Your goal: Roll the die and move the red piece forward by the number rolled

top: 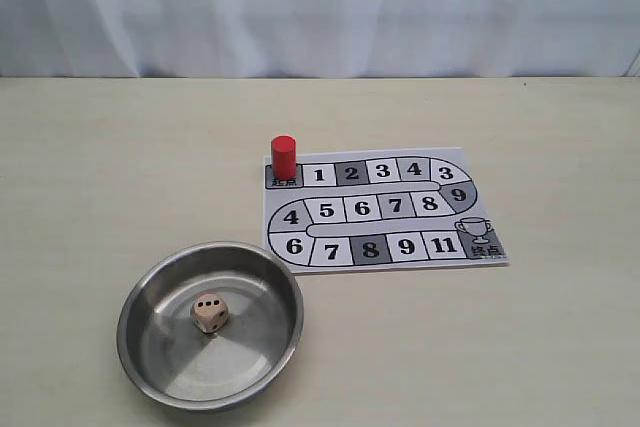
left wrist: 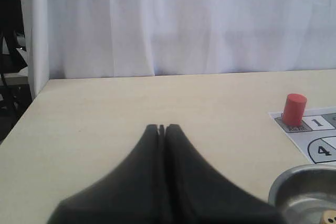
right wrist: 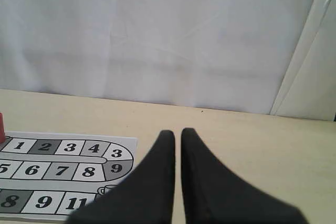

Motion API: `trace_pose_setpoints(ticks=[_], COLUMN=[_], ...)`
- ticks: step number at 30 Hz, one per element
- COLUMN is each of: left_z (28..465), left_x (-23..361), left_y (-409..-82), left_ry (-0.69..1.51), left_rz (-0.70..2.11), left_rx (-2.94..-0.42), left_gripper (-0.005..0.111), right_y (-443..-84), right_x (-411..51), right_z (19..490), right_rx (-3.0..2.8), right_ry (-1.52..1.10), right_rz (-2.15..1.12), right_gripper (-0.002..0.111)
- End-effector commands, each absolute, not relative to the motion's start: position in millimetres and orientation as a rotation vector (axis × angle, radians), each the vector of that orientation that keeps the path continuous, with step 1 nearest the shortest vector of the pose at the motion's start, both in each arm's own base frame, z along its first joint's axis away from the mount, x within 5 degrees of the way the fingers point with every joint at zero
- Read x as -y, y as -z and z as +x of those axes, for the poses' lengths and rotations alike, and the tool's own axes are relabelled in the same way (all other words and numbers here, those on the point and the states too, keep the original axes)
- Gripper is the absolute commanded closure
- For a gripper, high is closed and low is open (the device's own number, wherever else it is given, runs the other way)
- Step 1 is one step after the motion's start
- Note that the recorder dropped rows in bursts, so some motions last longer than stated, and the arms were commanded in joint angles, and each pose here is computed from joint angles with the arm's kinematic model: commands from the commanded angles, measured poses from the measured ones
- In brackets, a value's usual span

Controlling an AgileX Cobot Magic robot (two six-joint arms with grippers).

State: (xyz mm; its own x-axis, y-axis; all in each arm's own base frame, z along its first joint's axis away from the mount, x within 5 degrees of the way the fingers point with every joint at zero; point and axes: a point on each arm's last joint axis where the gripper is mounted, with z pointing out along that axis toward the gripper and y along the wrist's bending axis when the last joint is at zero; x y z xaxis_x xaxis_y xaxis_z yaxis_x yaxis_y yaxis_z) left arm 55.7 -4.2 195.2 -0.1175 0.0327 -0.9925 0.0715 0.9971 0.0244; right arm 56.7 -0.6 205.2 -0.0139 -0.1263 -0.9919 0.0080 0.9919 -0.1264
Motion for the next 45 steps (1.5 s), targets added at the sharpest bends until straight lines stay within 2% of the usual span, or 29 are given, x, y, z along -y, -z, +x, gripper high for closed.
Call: trace_pose_setpoints(ticks=[1, 19, 28, 38, 45], left_z=[56, 56, 56, 56, 56], left_x=[4, 4, 4, 4, 4], left_y=[-195, -195, -195, -195, -195], left_ry=[0.035, 0.035, 0.035, 0.035, 0.035], left_rz=[0.079, 0.079, 0.079, 0.079, 0.079], left_rx=[-1.682, -1.682, -1.682, -1.682, -1.68], left_gripper=[0.107, 0.107, 0.107, 0.107, 0.107], right_y=[-204, -204, -220, -282, -322], right_x=[1, 1, 1, -1, -3], right_z=[56, 56, 55, 42, 77], right_rx=[-1.586, -1.579, -1.406, -1.4, -1.703], right_ry=[0.108, 0.108, 0.014, -0.022, -0.065], right_rz=[-0.094, -0.093, 0.007, 0.014, 0.016], right_gripper=[0.104, 0.104, 0.104, 0.104, 0.104])
